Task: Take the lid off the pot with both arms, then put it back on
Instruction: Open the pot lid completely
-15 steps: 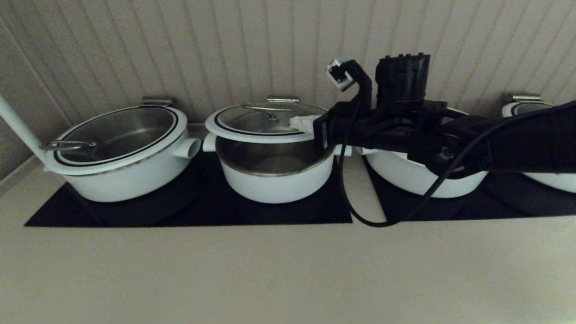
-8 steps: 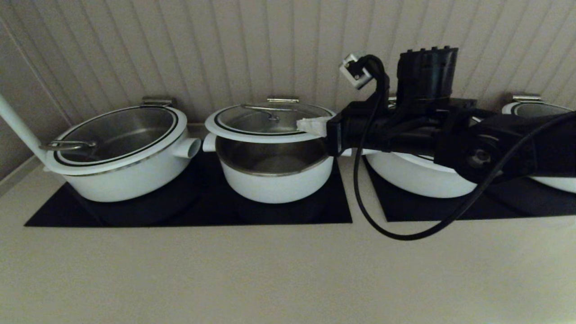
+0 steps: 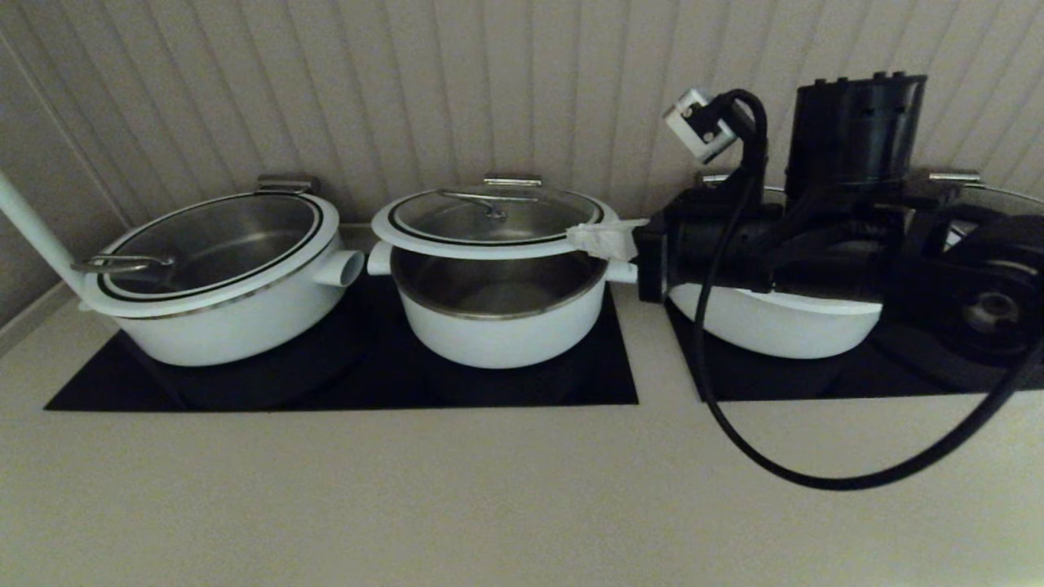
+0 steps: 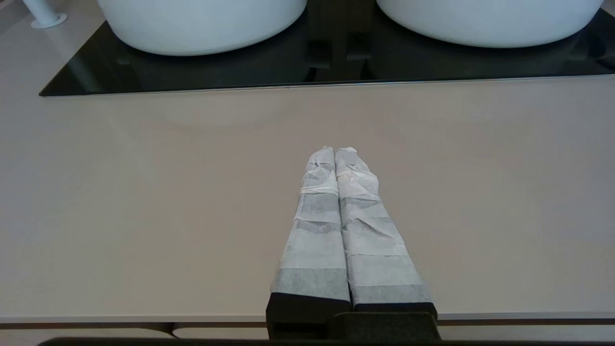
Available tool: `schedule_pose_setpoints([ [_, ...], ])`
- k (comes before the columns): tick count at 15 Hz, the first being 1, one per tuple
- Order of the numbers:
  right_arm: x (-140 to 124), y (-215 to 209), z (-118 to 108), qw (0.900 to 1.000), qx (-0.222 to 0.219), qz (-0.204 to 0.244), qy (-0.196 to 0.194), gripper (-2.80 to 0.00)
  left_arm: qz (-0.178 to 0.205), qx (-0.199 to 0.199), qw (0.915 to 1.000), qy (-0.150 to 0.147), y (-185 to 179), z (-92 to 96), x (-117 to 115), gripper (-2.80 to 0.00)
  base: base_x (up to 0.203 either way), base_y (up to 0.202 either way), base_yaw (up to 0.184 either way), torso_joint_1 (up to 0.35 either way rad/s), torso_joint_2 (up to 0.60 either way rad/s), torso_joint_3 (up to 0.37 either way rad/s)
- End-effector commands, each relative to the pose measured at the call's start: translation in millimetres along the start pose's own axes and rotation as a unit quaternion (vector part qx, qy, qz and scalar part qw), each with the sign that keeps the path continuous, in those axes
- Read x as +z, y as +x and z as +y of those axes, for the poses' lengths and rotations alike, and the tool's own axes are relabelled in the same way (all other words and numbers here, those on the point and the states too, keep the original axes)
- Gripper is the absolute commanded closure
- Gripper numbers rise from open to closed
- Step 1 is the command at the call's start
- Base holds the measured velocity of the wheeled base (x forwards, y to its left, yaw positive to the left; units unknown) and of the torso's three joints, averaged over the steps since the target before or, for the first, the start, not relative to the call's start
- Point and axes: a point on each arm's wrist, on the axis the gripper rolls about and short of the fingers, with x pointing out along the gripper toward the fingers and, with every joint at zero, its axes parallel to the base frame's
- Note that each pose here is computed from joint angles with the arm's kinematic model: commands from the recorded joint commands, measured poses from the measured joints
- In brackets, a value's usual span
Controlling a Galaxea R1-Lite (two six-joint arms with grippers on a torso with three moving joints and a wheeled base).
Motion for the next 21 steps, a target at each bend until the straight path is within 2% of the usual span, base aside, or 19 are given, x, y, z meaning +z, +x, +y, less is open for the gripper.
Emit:
schedule_pose_setpoints([
  [1,-2.7,-18.6,9.2,1.0,0.002,0.005,0.002,0.0,0.0,0.001,1.0,0.0,0.0,0.0,0.0,0.0,0.0,0.0,0.0,0.0,0.0,0.0],
  [12,-55.9,-32.4,18.9,0.996,0.004,0.078,0.033,0.0,0.0,0.001,1.0,0.0,0.0,0.0,0.0,0.0,0.0,0.0,0.0,0.0,0.0,0.0],
  [16,-77.2,-23.6,15.2,0.998,-0.015,0.064,0.025,0.0,0.0,0.001,1.0,0.0,0.0,0.0,0.0,0.0,0.0,0.0,0.0,0.0,0.0,0.0],
  [21,-87.1,-2.8,4.5,0.998,-0.055,0.021,0.003,0.0,0.0,0.001,1.0,0.0,0.0,0.0,0.0,0.0,0.0,0.0,0.0,0.0,0.0,0.0],
])
